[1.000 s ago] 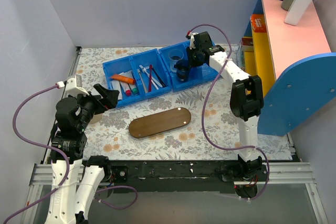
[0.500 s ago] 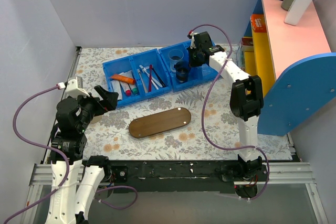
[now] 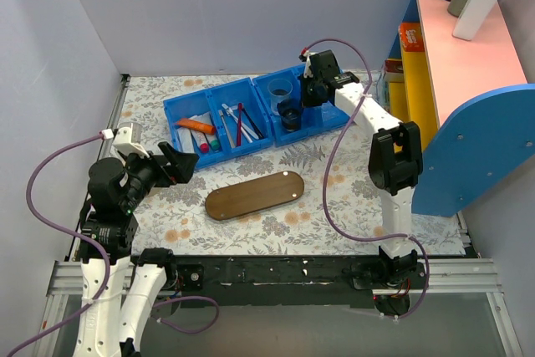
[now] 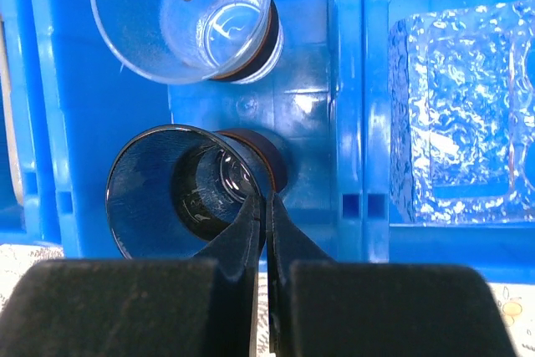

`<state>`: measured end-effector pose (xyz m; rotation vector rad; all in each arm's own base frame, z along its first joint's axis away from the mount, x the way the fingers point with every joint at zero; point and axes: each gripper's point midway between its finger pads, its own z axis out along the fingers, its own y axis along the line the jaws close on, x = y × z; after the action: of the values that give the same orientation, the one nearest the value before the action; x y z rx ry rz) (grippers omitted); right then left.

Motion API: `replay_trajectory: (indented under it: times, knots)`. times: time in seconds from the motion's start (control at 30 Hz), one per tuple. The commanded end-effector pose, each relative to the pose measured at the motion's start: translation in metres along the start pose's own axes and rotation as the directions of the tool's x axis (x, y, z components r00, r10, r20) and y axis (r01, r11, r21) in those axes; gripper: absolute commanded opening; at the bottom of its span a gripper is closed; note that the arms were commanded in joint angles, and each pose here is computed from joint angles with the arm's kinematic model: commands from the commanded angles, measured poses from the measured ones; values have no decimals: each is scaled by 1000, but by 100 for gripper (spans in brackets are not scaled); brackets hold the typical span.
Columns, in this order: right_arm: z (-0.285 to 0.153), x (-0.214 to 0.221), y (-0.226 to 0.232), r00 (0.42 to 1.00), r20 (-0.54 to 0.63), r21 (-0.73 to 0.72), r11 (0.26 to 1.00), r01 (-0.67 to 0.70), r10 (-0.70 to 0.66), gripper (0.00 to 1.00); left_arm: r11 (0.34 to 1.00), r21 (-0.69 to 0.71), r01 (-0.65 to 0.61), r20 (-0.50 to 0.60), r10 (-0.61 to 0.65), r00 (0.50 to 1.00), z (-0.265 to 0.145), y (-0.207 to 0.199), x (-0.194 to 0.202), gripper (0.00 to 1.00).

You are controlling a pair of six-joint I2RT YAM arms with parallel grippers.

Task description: Prepare toiletry sets of a toothbrush and toothpaste on the tray

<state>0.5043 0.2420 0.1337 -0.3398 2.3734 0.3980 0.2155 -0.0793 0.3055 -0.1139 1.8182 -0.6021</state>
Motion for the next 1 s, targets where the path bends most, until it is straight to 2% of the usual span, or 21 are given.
replay_trajectory:
  times: [0.0,0.17,0.3,0.37,0.4,0.47,0.67,0.8,0.93,0.97]
  knots:
    - [-54,-49,22,987,160,-65,998,17,-7,1,992,123,-33,-10,34,999,-3,-25,-7,98]
    - [-82,-55,30,973,229,-94,995,36,-14,1,951,307,-27,-79,54,995,-7,-55,2,98]
    - [-99,-56,35,967,255,-113,993,46,-15,1,952,307,-18,-64,39,997,-1,-56,-5,98]
    - [-111,-57,38,961,276,-118,992,46,-12,1,948,318,25,-92,4,996,7,-57,-4,98]
    - [-116,-60,42,955,295,-124,991,53,-14,1,931,364,31,-98,5,995,8,-64,-6,98]
    - [-132,-65,48,945,327,-134,989,59,-12,1,922,378,85,-137,-35,990,17,-66,-3,96]
    - [-166,-53,78,924,377,-130,985,116,-59,1,885,446,134,-117,-90,989,29,-83,-23,85]
    - [-181,-27,112,916,394,-148,979,139,-71,1,894,425,139,-106,-103,989,50,-98,-31,82]
    - [-193,-5,133,913,403,-164,977,138,-62,1,899,418,131,-190,-55,980,75,-128,0,79]
    - [-192,1,134,917,394,-160,978,133,-61,1,921,372,116,-178,-52,983,84,-126,2,79]
